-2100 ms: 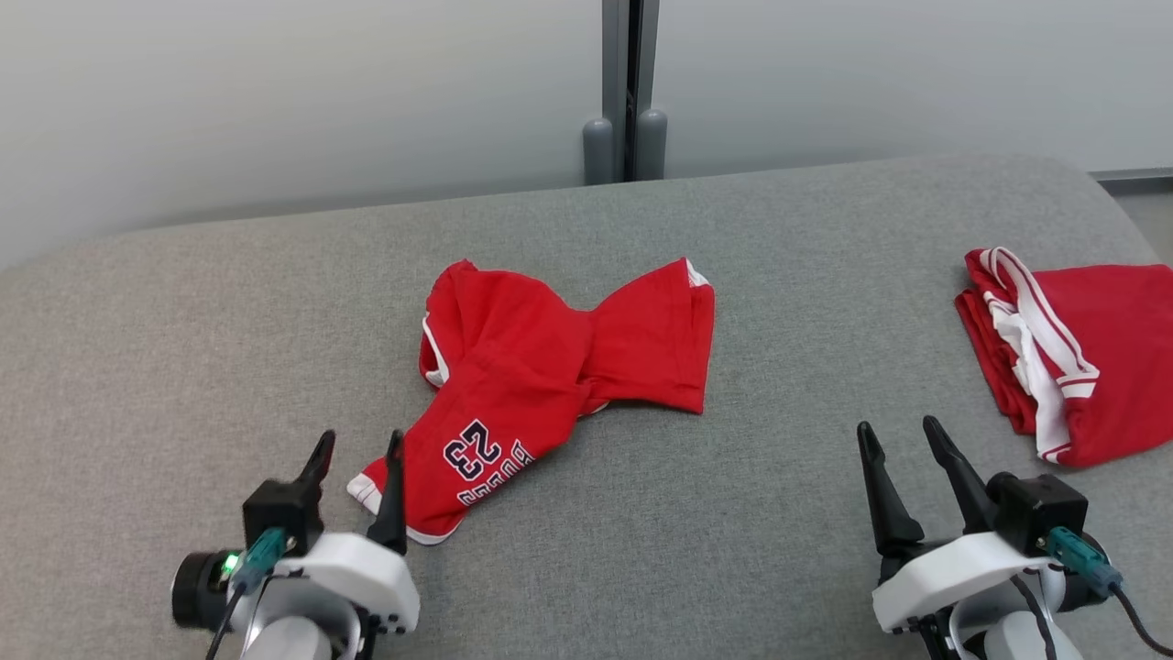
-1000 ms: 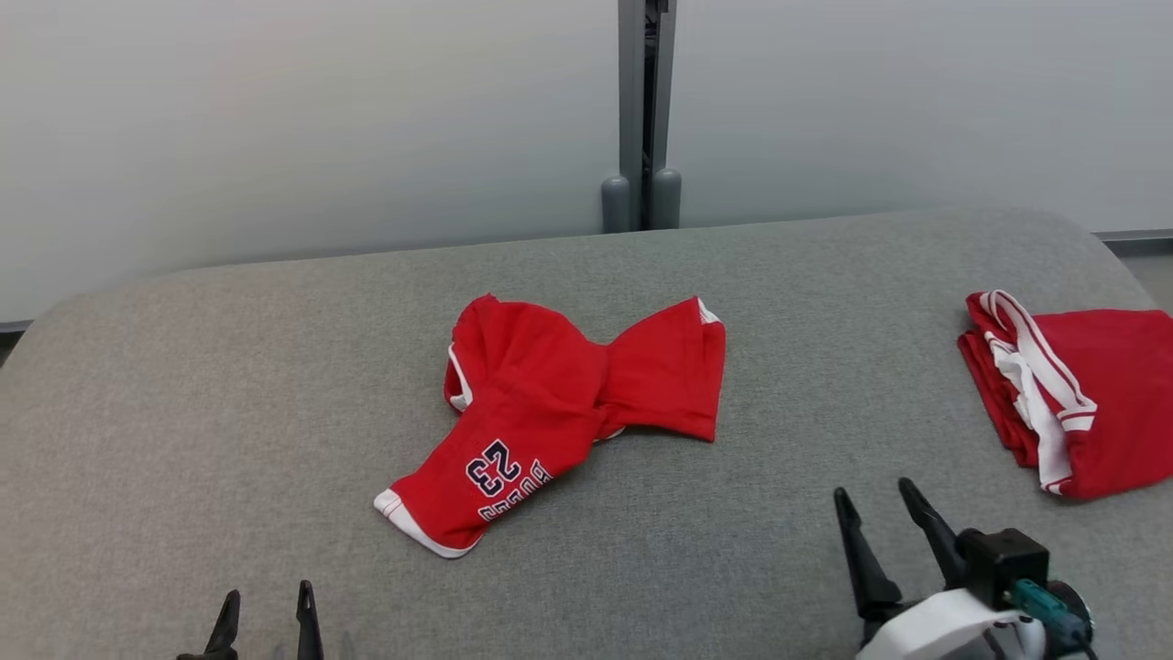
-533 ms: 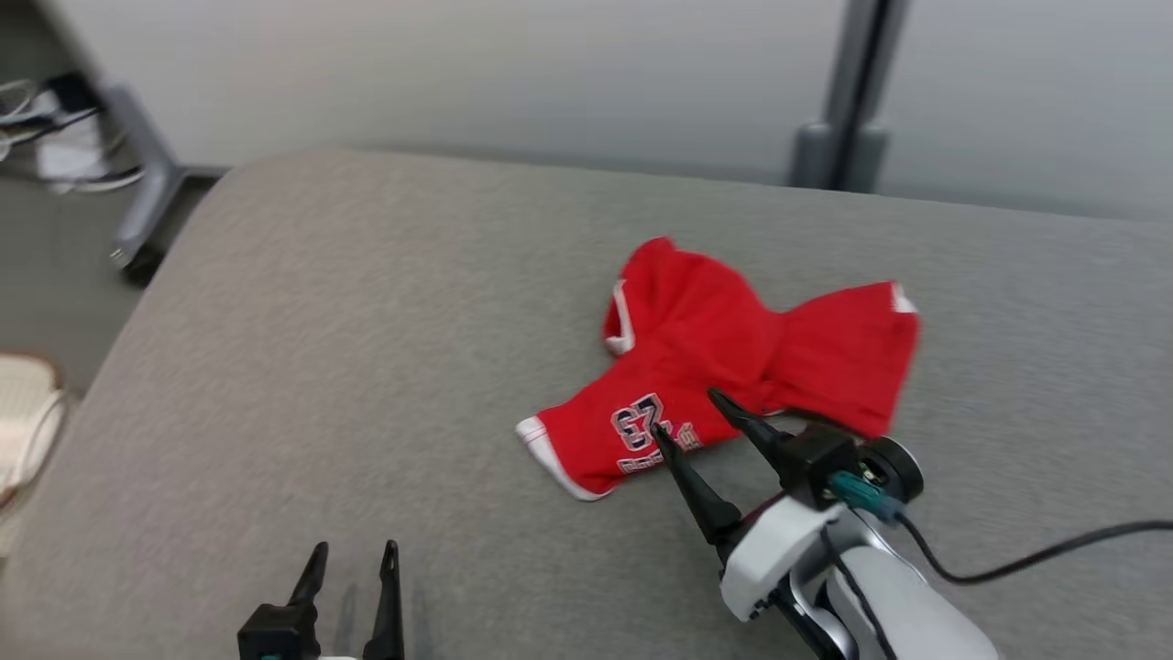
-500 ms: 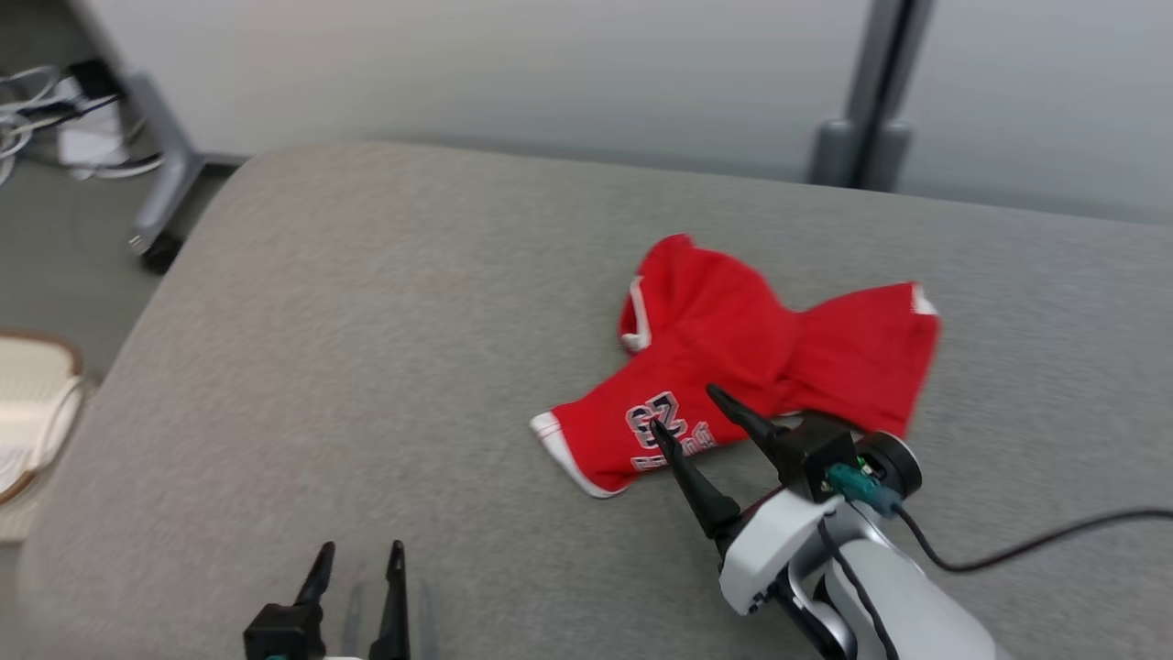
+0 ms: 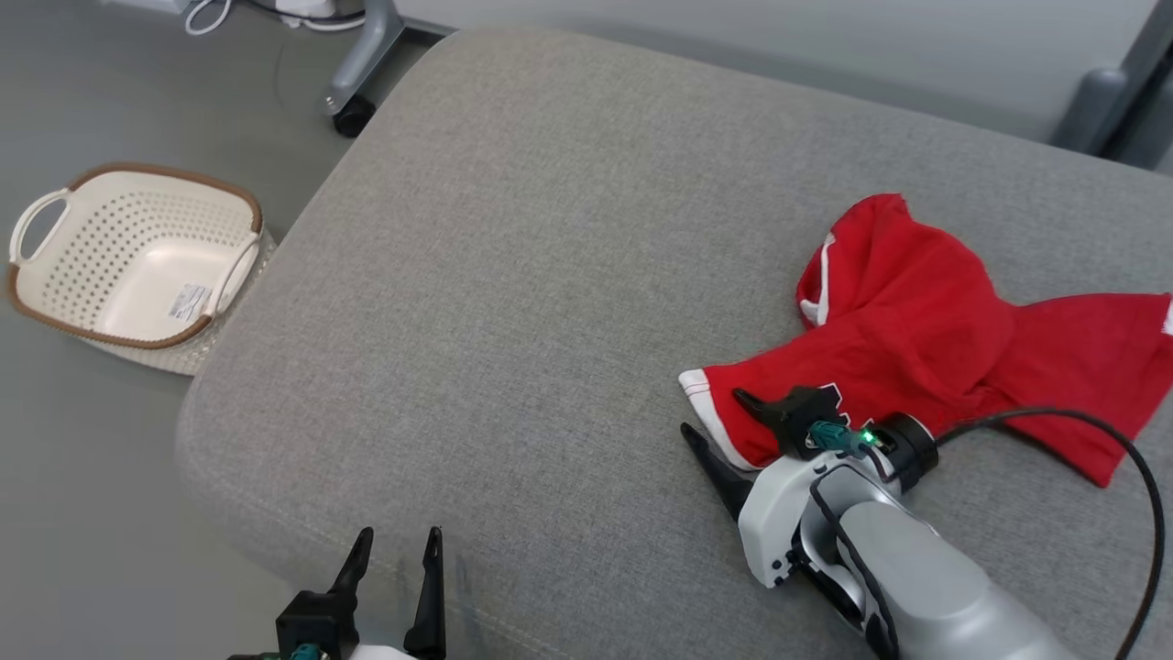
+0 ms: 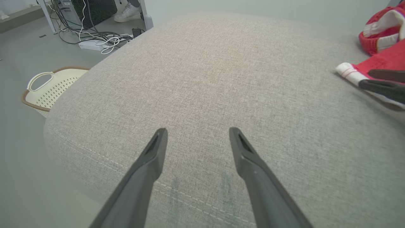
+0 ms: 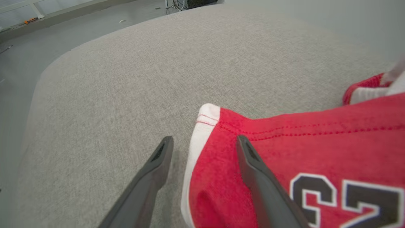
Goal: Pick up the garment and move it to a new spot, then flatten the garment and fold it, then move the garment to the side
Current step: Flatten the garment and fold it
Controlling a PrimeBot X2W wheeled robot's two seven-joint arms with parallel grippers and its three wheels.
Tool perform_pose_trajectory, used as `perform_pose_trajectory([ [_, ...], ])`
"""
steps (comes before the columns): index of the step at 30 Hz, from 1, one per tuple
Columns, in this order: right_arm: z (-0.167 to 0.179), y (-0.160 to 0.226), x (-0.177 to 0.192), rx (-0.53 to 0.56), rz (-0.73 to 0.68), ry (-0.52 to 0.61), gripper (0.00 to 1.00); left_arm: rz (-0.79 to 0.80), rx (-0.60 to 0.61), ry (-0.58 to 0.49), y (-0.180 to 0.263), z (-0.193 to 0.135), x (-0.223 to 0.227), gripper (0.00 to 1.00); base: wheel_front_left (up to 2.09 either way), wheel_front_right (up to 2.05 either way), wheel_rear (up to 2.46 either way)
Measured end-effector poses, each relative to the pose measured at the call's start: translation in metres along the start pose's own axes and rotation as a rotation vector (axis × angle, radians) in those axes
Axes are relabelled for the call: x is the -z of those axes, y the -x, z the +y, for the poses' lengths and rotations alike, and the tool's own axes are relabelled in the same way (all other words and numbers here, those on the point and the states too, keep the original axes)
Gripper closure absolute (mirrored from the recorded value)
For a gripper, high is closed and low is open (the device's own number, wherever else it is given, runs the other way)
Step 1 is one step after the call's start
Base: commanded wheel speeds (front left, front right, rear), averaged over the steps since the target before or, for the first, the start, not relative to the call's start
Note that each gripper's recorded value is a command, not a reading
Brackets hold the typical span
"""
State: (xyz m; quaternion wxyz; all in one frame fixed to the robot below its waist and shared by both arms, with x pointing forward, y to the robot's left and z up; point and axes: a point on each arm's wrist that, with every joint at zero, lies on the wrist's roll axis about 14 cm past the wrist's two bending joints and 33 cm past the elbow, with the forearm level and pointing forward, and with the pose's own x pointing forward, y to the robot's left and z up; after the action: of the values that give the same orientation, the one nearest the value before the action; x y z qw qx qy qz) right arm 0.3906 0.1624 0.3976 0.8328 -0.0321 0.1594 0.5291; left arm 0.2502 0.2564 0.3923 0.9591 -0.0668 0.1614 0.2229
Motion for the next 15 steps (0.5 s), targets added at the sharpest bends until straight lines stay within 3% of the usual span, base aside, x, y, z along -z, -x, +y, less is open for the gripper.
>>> perform_pose_trajectory([
  [1,-0.001,-0.003,0.005,-0.006,0.023,0.006,0.02,0.005,-0.008,-0.002,0.000,0.001,0.001,0.00,0.00,0.00,0.00],
  [3,-0.002,-0.007,0.011,-0.011,0.051,0.004,0.50,0.014,-0.022,-0.001,0.001,0.004,0.003,0.00,0.00,0.00,0.00],
  [4,-0.002,-0.008,0.011,-0.016,0.054,0.007,0.82,0.017,-0.024,0.000,0.001,0.004,0.004,0.00,0.00,0.00,0.00],
  [5,-0.004,-0.010,0.011,-0.015,0.055,0.006,1.00,0.018,-0.026,-0.001,0.001,0.004,0.004,0.00,0.00,0.00,0.00],
  [10,-0.014,-0.011,-0.015,0.009,-0.031,-0.011,1.00,-0.001,-0.005,-0.001,-0.007,-0.004,-0.003,0.00,0.00,0.00,0.00],
  [15,-0.019,0.000,-0.133,0.019,-0.369,-0.049,1.00,-0.020,0.036,-0.007,-0.010,-0.013,-0.007,0.00,0.00,0.00,0.00],
])
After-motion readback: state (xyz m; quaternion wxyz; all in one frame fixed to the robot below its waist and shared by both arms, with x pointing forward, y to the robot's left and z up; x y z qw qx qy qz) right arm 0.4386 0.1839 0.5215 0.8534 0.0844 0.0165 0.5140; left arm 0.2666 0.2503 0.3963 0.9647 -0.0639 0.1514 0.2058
